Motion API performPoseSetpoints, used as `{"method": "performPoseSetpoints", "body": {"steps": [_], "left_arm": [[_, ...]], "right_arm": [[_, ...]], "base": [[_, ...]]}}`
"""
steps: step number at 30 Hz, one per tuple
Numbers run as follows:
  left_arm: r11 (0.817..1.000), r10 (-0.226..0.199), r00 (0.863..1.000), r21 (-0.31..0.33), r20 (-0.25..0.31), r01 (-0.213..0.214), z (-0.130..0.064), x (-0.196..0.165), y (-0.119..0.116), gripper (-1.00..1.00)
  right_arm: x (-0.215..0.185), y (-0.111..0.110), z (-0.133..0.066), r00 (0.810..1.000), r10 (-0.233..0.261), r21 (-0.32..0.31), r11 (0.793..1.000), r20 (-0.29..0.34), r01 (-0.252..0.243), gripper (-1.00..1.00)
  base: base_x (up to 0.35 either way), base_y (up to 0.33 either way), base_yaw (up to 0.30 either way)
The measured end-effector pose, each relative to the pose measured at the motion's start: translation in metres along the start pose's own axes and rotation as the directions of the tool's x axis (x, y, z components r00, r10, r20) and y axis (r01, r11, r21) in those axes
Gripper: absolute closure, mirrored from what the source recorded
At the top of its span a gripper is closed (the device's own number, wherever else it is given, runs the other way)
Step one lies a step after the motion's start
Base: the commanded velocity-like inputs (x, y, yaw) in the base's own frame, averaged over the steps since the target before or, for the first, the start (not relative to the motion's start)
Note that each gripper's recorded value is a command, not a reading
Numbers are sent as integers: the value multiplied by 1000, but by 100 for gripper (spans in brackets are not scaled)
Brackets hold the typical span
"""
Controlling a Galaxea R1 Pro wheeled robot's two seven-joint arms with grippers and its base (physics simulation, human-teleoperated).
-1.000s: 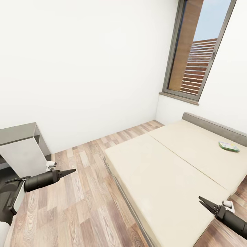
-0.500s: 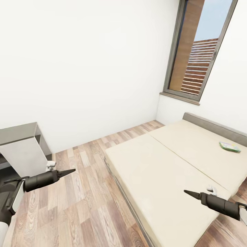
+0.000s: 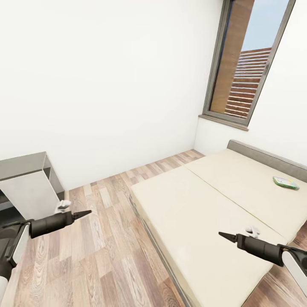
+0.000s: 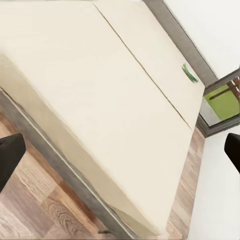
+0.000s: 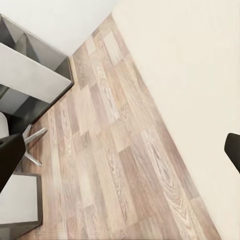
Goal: Put all the toys in the child's room - the three board games (two on the bed and one on the table), the two jigsaw puzzles on the table, and the tennis ball on the table - inside the toy box on the table in the child's room.
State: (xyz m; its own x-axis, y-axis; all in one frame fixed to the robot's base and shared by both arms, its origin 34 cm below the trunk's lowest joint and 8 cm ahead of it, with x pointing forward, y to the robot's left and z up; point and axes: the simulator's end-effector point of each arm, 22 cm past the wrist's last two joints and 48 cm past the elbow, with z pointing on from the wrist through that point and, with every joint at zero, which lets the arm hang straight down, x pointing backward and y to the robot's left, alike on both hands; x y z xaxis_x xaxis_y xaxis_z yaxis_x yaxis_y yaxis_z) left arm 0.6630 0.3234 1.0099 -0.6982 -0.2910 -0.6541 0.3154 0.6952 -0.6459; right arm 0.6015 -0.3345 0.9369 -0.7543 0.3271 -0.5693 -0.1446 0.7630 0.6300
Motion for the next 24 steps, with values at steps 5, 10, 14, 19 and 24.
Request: {"method": "performPoseSetpoints", "body": {"steps": [5, 10, 14, 19, 24], "left_arm": [[1000, 2, 1000, -22, 0, -2, -4, -2, 6, -100], [1000, -1, 1000, -28, -3, 1, -5, -2, 8, -100], [1000, -2, 1000, -29, -4, 2, -5, -2, 8, -100], [1000, -4, 1000, -25, -4, 4, -4, -1, 7, -100], [1000, -4, 1000, -24, -4, 4, -4, -1, 6, -100]], "right_arm": [[-3, -3, -4, 1000, 2, 7, 1000, 9, -2, -100], [-3, -6, -7, 1000, 10, 11, 1000, 16, -10, -100], [-3, -6, -8, 1000, 15, 10, 1000, 23, -15, -100], [-7, 0, -9, 999, 1, 2, 1000, 32, -1, -100], [-7, 1, -8, 999, -6, 3, 1000, 31, 5, -100]], "base": [[0, 0, 0], [0, 0, 0], [0, -2, 1], [0, -130, 55], [0, -178, 210]]}}
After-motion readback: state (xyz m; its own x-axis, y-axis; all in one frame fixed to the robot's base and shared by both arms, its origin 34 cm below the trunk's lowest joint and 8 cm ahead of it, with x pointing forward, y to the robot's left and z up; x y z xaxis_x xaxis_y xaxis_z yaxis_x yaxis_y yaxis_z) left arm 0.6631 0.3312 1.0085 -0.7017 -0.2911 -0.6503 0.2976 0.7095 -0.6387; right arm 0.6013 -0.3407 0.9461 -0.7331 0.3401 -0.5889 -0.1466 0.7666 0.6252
